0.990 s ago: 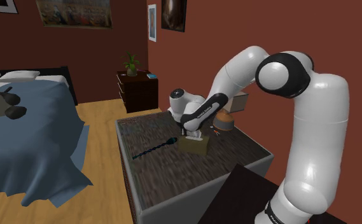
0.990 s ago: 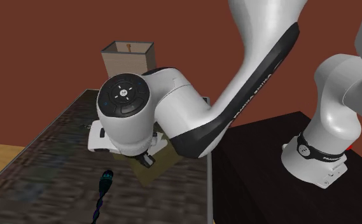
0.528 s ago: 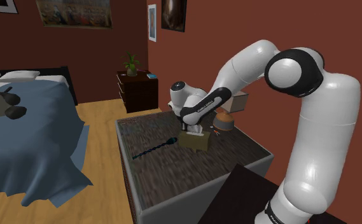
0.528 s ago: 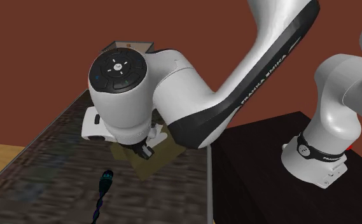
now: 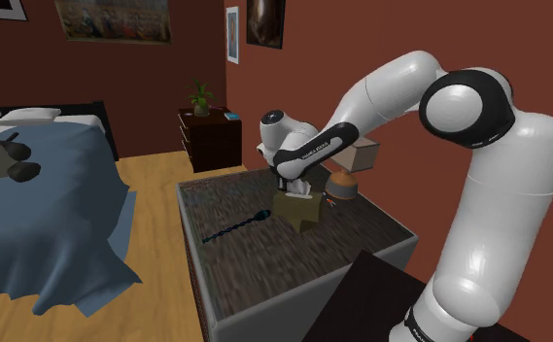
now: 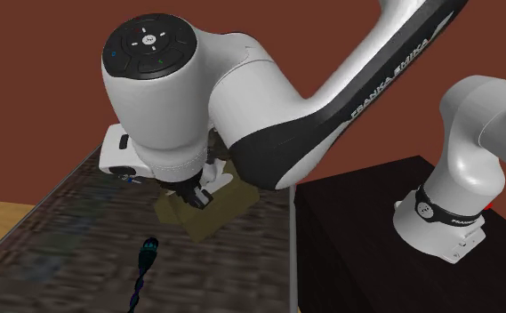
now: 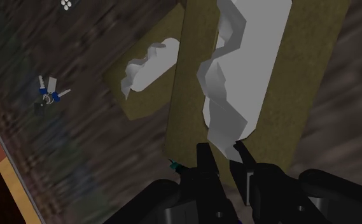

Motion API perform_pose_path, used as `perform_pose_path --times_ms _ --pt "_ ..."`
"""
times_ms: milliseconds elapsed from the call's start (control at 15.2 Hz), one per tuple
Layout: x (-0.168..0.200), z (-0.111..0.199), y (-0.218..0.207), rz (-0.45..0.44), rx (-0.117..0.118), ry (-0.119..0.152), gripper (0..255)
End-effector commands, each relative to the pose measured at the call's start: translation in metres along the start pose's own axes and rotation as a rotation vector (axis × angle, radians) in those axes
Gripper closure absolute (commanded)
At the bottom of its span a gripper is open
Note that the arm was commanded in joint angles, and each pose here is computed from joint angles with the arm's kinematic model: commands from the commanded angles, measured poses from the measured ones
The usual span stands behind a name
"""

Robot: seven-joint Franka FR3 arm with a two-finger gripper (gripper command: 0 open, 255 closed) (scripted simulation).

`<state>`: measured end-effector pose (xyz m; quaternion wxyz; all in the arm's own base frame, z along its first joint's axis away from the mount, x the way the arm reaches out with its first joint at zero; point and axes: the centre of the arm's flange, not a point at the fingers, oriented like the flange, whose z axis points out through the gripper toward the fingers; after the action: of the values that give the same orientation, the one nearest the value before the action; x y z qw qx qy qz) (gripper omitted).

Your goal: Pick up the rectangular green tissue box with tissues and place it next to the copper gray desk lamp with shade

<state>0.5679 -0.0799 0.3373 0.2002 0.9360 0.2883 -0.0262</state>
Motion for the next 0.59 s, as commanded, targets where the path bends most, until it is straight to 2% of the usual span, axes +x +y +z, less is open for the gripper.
perform_pose_path --times_ms 0,528 --pt "-0.003 -0.009 0.005 0.0 0.0 0.0 255" --pt "-0.01 -0.048 0.02 0.0 0.0 0.0 255"
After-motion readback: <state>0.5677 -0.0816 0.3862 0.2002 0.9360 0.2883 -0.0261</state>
